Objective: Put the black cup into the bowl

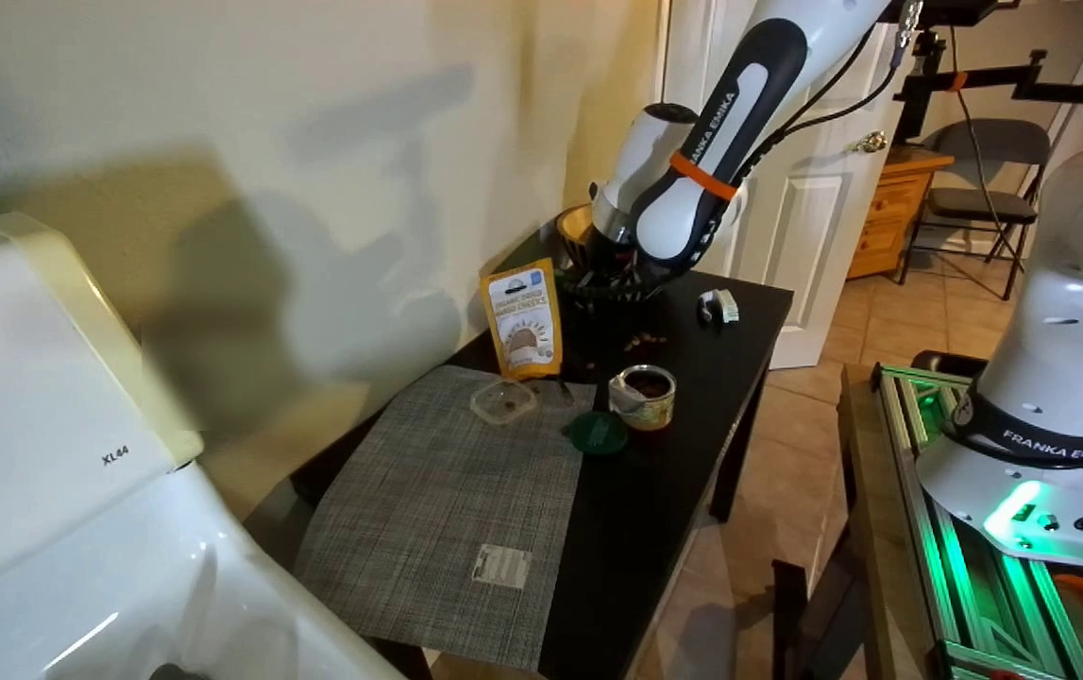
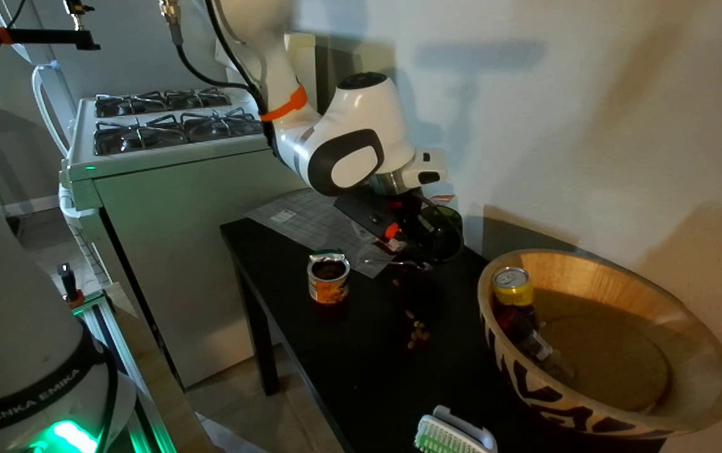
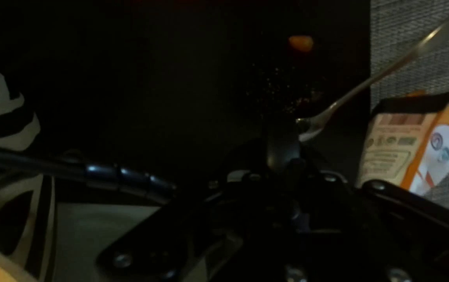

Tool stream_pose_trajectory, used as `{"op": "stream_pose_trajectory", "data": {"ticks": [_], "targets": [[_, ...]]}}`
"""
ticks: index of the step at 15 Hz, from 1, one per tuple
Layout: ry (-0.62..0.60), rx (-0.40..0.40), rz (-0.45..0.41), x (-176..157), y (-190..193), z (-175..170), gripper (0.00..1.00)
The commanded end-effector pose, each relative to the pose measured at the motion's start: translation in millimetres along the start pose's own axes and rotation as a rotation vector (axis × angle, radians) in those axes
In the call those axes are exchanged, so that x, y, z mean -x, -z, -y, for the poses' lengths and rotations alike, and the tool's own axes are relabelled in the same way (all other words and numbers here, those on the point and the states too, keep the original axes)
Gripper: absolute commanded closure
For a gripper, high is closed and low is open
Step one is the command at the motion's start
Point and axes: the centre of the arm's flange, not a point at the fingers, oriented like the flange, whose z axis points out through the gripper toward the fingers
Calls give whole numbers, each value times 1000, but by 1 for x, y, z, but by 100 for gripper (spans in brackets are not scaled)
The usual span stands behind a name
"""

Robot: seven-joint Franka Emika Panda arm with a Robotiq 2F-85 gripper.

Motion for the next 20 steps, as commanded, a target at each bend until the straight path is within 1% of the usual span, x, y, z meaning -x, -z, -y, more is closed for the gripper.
{"op": "stream_pose_trajectory", "data": {"ticks": [1, 4, 5, 6, 7, 9, 10, 12, 15, 20], "targets": [[-34, -9, -14, -16, 71, 0, 94], [-47, 8, -12, -31, 120, -15, 94], [-56, 34, -21, -36, 138, -25, 94], [-83, 83, -53, -42, 152, -40, 94], [-119, 92, -61, -49, 163, -54, 94], [-227, 136, -124, -59, 178, -89, 94], [-282, 132, -142, -63, 185, -107, 94], [-376, 154, -181, -67, 185, -137, 94], [-513, 163, -192, -73, 162, -181, 94], [-683, 149, -153, -92, 111, -257, 94]]}}
